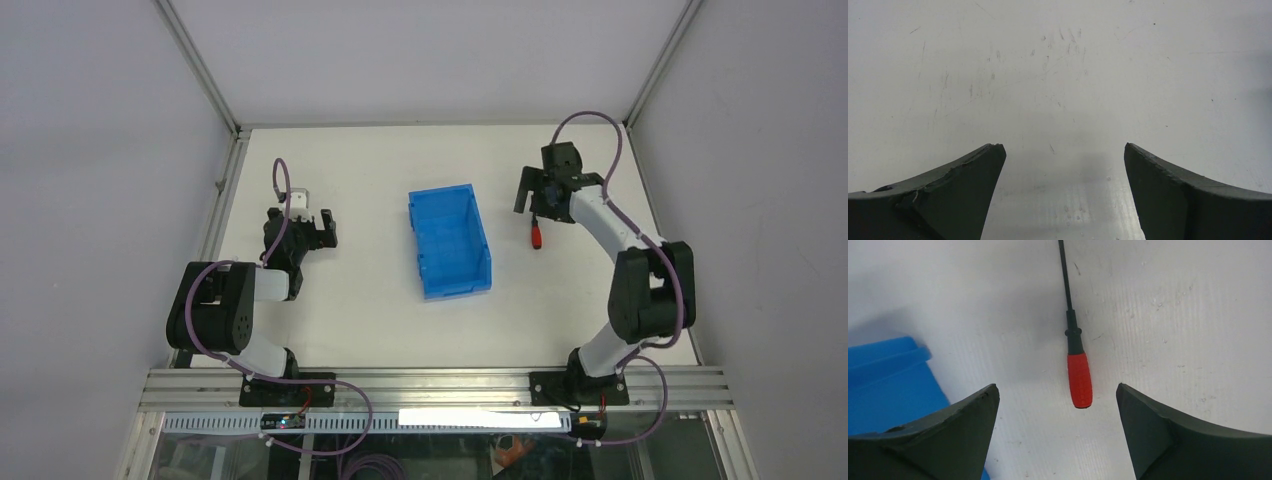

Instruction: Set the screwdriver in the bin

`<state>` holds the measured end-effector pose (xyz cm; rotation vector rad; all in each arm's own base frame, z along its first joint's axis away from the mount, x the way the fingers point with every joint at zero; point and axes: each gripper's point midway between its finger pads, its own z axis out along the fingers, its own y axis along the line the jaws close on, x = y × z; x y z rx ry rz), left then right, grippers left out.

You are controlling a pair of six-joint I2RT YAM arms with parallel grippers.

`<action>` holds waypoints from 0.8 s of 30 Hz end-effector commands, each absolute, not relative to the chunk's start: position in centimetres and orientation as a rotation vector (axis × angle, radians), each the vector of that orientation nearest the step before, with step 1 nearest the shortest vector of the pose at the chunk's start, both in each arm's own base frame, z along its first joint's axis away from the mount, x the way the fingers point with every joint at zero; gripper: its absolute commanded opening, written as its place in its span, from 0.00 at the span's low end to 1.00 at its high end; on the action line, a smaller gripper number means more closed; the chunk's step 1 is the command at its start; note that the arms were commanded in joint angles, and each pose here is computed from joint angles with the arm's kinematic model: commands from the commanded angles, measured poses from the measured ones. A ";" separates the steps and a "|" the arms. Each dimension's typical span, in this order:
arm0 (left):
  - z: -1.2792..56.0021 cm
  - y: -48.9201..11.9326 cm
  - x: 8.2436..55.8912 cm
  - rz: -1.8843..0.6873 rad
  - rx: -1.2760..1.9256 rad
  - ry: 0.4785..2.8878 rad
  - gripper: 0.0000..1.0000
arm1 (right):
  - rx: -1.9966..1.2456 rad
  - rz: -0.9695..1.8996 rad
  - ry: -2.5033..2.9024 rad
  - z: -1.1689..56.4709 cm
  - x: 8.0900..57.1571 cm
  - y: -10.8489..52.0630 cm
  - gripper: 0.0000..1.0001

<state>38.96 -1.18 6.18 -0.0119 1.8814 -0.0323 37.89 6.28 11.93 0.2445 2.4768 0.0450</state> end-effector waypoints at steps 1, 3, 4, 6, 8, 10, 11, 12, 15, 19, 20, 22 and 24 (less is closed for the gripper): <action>7.9 -1.6 39.4 -0.052 -0.020 1.826 0.99 | 0.227 -0.008 2.546 9.9 38.8 5.5 0.88; 7.9 -1.6 39.4 -0.053 -0.018 1.826 0.99 | 0.238 -0.026 2.594 8.2 38.8 5.3 0.83; 7.9 -1.6 39.4 -0.053 -0.018 1.826 0.99 | 0.242 -0.033 2.615 7.4 38.7 5.3 0.81; 7.9 -1.6 39.4 -0.054 -0.018 1.827 0.99 | 0.251 -0.044 2.654 6.0 38.7 5.2 0.75; 7.9 -1.6 39.4 -0.053 -0.018 1.826 0.99 | 0.254 -0.047 2.697 4.7 38.6 5.3 0.69; 7.9 -1.7 39.4 -0.054 -0.018 1.827 0.99 | 0.254 -0.041 2.724 3.9 38.6 5.4 0.65; 7.9 -1.6 39.4 -0.053 -0.018 1.825 0.99 | 0.255 -0.041 2.735 3.4 38.5 5.5 0.63; 7.9 -1.6 39.4 -0.053 -0.019 1.827 0.99 | 0.260 -0.040 2.746 2.9 38.4 5.5 0.61; 7.9 -1.6 39.4 -0.053 -0.019 1.826 0.99 | 0.274 -0.039 2.780 1.8 38.0 5.6 0.41; 7.9 -1.6 39.4 -0.053 -0.019 1.826 0.99 | 0.284 -0.042 2.764 2.4 38.2 5.5 0.17; 7.9 -1.6 39.4 -0.053 -0.018 1.826 0.99 | 0.279 -0.051 2.751 3.1 38.2 5.4 0.13; 7.9 -1.6 39.4 -0.053 -0.020 1.827 0.99 | 0.275 -0.083 2.720 4.9 38.3 4.9 0.10; 7.9 -1.6 39.4 -0.053 -0.019 1.826 0.99 | 0.265 -0.097 2.678 7.2 38.4 4.6 0.07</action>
